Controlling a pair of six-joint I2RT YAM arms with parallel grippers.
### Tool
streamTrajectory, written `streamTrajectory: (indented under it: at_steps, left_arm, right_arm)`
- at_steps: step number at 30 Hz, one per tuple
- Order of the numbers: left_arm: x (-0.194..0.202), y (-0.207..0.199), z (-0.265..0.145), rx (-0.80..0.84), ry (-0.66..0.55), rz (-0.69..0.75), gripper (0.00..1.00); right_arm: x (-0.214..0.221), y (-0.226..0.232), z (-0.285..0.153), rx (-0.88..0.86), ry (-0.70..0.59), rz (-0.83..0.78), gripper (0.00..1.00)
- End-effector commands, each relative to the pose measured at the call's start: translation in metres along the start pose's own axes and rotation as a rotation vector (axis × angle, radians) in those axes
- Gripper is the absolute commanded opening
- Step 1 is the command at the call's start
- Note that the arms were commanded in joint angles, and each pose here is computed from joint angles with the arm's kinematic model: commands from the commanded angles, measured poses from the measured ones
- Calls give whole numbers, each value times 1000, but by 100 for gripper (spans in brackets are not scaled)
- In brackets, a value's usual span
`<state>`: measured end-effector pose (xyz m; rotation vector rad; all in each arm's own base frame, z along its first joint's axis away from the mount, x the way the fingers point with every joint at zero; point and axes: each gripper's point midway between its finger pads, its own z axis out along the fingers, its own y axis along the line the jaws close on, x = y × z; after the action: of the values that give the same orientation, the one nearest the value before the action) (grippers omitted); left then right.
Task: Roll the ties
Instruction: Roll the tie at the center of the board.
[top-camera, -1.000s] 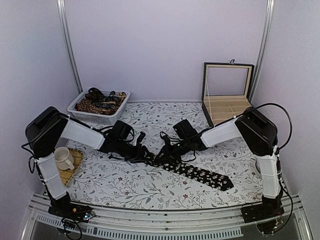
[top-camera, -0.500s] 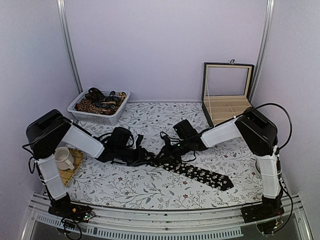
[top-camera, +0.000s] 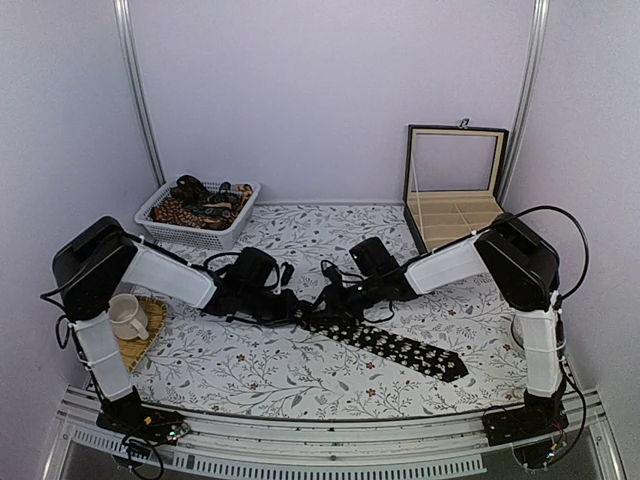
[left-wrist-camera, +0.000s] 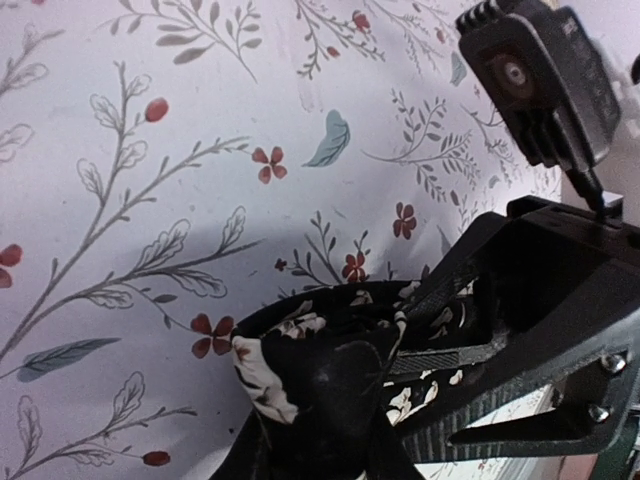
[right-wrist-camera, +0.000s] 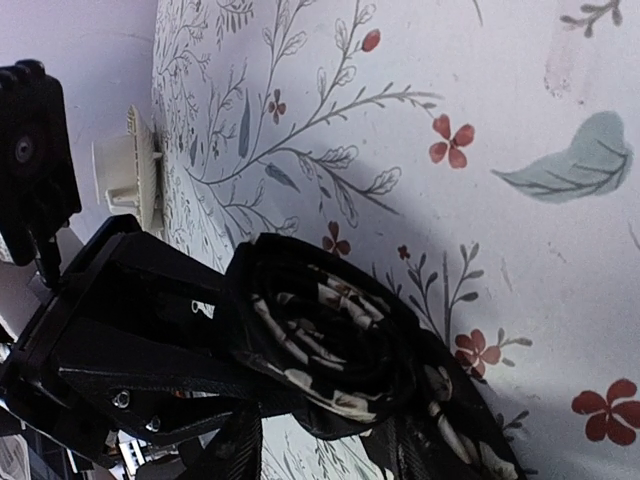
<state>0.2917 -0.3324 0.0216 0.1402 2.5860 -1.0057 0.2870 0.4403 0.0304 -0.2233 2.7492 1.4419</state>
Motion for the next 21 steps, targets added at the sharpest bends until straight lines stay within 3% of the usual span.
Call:
streamTrajectory:
  at_steps: [1,8,13,21]
  left_arm:
    - [21,57,-12,-351,88,124,9]
    - [9,63,-21,-632,110,356,9]
    - [6,59,-24,-757,124,487,9]
    - [17,62,-23,-1105,172,757,9]
  right_arm:
    - [7,-27,-35,143,-20,21,46]
    - [6,-5,-81,104,-62,-48,49]
    - [7,-20,-102,164,-99,-52,50]
    - [15,-37,-117,121,-121,19,51]
